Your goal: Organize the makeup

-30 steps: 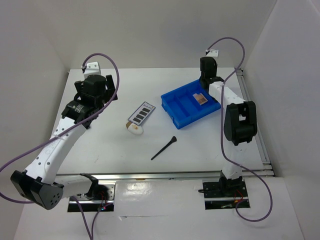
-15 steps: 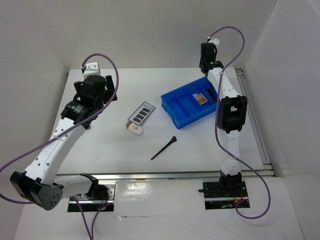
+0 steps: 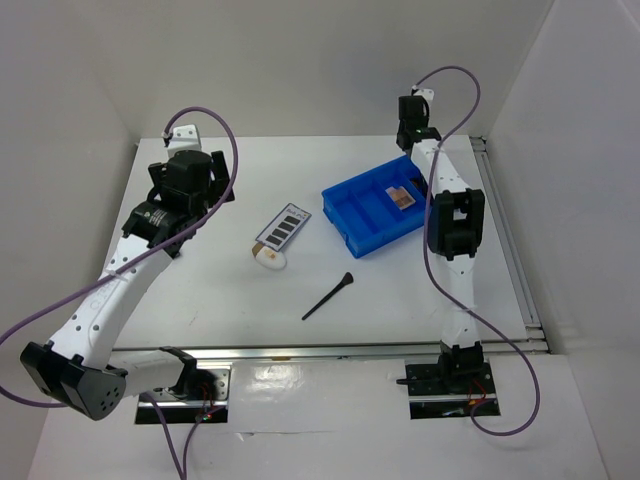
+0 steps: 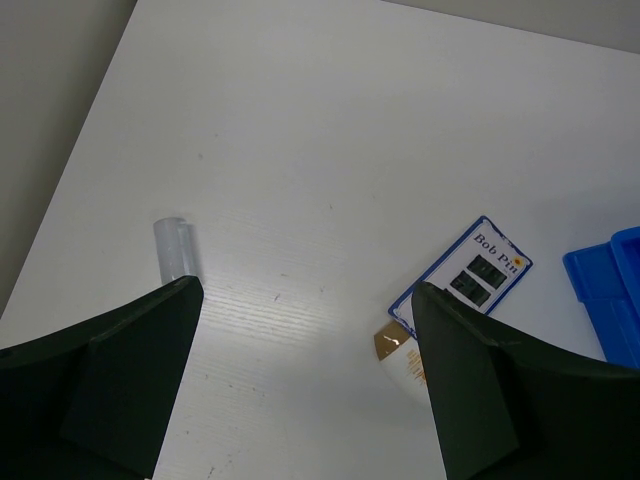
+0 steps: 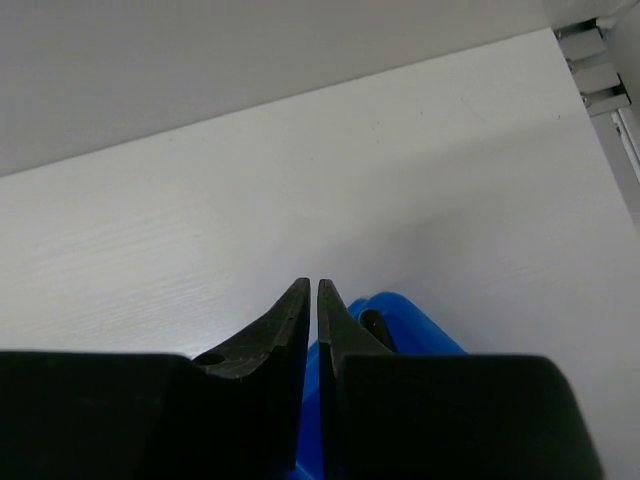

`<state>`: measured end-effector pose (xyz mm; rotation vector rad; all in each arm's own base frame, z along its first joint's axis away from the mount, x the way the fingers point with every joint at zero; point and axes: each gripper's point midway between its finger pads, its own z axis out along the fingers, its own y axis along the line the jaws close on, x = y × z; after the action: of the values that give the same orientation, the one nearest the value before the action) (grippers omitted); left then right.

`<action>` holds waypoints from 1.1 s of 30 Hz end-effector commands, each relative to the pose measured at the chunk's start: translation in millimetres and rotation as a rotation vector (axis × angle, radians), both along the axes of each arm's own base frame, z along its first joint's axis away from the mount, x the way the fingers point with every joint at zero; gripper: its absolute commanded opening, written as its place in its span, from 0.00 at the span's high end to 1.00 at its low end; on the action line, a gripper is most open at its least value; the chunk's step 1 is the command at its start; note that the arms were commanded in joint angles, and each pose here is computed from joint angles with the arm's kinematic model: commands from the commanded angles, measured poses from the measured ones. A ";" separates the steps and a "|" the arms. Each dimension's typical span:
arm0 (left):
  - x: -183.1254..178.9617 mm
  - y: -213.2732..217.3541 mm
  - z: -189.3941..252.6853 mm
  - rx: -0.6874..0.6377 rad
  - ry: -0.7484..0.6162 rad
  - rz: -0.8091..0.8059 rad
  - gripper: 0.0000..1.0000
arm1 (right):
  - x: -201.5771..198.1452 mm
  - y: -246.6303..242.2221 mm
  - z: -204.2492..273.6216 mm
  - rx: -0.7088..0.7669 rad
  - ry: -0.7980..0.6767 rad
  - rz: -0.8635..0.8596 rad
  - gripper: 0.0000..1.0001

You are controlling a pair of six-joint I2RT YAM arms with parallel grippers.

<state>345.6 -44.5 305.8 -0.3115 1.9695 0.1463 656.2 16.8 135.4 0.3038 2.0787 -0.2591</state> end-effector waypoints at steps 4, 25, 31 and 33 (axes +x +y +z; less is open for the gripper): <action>1.6 1.8 14.9 0.010 -0.035 0.008 0.00 | 20.7 -7.7 16.8 0.005 -0.088 -0.031 0.86; 1.5 0.1 10.6 0.009 -0.024 -0.002 0.00 | 1.6 -19.0 37.4 0.010 -0.100 -0.069 0.87; 1.5 0.1 10.6 0.009 -0.024 -0.002 0.00 | -0.5 -9.5 75.0 0.054 -0.171 -0.023 0.87; 1.5 0.1 10.6 0.009 -0.024 -0.002 0.00 | -9.2 3.4 95.1 0.095 -0.183 0.050 0.84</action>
<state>346.3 -45.0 302.3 -0.3074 1.9812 0.1521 652.2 9.8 131.7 0.3312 2.0795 -0.2448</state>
